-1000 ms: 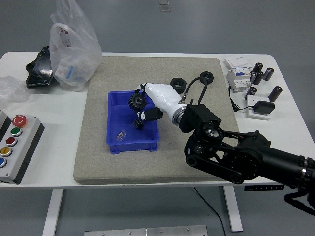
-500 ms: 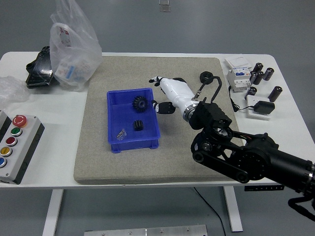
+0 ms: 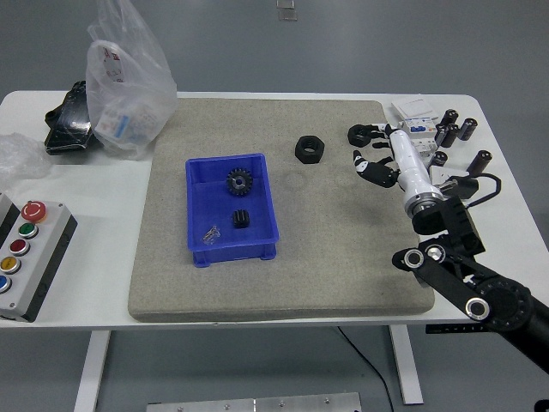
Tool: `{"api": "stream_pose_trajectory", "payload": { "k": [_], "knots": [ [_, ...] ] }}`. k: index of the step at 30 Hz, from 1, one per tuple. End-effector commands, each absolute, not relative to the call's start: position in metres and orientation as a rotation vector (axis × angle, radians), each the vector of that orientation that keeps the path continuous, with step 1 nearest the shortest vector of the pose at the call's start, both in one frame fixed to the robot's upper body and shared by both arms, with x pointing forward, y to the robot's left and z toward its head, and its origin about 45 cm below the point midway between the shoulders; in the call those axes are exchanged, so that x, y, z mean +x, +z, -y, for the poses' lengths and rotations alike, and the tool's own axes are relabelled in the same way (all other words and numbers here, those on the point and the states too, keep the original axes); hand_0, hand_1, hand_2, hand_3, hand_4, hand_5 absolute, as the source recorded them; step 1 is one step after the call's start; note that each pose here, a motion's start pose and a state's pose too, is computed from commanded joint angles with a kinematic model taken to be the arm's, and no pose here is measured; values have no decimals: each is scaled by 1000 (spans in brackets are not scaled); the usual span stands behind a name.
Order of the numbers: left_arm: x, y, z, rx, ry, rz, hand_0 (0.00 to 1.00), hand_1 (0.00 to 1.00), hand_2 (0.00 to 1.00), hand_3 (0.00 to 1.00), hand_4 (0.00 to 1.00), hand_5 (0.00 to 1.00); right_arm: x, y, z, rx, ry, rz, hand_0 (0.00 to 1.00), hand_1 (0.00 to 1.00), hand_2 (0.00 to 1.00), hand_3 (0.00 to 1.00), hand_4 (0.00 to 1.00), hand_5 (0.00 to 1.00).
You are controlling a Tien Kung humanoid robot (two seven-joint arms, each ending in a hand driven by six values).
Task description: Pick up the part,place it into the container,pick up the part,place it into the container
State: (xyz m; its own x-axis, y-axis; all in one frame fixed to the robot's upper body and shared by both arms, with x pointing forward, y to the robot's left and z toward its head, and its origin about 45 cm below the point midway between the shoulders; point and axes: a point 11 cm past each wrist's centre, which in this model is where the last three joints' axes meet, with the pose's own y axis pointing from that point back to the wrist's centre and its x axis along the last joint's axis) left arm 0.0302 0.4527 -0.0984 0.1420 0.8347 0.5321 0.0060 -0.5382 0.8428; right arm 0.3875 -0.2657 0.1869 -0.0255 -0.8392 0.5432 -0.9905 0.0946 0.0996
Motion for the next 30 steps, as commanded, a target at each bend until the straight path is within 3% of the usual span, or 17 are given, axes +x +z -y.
{"api": "stream_pose_trajectory", "payload": {
  "k": [4, 5, 10, 11, 30],
  "knots": [
    [30, -99, -452, 1704, 1476, -817, 717, 645, 581, 642, 480, 2, 372, 180, 285, 1888, 285, 2034, 558, 699, 723, 704, 645, 209],
    [30, -99, -452, 1703, 1477, -817, 717, 651, 583, 644, 506, 2, 369, 180, 288, 1910, 259, 2062, 562, 694, 715, 695, 680, 312],
    [28, -98, -455, 1705, 1481, -815, 717, 651, 583, 644, 506, 2, 347, 187, 314, 1982, 139, 2288, 562, 694, 715, 695, 680, 312],
    [28, -98, -456, 1706, 1481, -815, 715, 655, 584, 646, 521, 10, 344, 189, 319, 1981, 129, 2320, 573, 687, 708, 688, 708, 390],
    [20, -95, -464, 1731, 1470, -814, 714, 663, 585, 648, 557, 38, 313, 174, 361, 1874, -56, 2680, 577, 674, 680, 675, 692, 364]
  ]
}}
